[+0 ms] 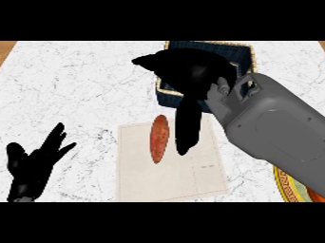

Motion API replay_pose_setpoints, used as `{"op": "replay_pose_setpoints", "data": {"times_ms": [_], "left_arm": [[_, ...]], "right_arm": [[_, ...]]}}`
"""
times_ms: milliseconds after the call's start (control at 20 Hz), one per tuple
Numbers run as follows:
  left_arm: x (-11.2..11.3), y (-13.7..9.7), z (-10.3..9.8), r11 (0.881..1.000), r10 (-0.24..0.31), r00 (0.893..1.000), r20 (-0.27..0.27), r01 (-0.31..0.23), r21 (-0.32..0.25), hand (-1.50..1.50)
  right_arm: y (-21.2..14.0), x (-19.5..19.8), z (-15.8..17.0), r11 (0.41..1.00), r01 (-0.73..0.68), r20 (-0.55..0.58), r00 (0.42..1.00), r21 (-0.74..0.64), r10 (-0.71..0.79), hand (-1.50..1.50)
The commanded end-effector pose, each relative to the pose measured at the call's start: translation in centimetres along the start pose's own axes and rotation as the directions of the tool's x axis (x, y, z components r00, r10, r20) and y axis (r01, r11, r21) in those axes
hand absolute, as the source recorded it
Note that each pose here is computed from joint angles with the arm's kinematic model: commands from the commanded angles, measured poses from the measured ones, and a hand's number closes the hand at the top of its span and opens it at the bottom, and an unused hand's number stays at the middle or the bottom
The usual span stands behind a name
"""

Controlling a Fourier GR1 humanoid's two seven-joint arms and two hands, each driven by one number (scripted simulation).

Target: Pick the sweet potato from the placemat and place it in the basket

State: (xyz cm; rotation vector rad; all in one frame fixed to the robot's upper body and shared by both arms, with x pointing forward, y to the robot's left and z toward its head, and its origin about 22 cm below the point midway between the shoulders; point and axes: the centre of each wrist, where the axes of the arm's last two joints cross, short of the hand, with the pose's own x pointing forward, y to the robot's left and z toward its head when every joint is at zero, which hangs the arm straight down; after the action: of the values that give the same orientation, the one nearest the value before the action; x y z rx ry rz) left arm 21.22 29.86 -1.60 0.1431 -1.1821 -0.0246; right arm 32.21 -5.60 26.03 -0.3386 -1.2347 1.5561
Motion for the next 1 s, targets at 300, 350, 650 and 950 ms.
{"op": "replay_pose_setpoints", "data": {"times_ms": [300,350,650,950], "left_arm": [[-3.8,-0.2,0.9,1.0,-0.025,0.984,-0.176,0.025,-0.002,0.0],[-2.7,-1.0,0.5,1.0,-0.028,0.988,-0.149,0.026,-0.017,0.0],[-4.4,-0.4,0.3,1.0,-0.011,0.987,-0.158,0.009,-0.012,0.0],[-4.2,0.1,0.3,0.999,-0.037,0.986,-0.161,0.035,-0.014,0.0]], "right_arm": [[5.2,-1.3,-2.9,0.998,-0.044,-0.072,0.996,0.048,0.048,-1.5],[5.5,-2.3,-3.9,0.999,-0.03,-0.098,0.995,0.045,0.035,-1.5],[8.6,-3.1,-4.5,1.0,-0.015,-0.078,0.997,0.02,0.017,-1.5],[10.8,-3.1,-4.9,0.999,-0.033,-0.062,0.997,0.019,0.035,-1.5]]}}
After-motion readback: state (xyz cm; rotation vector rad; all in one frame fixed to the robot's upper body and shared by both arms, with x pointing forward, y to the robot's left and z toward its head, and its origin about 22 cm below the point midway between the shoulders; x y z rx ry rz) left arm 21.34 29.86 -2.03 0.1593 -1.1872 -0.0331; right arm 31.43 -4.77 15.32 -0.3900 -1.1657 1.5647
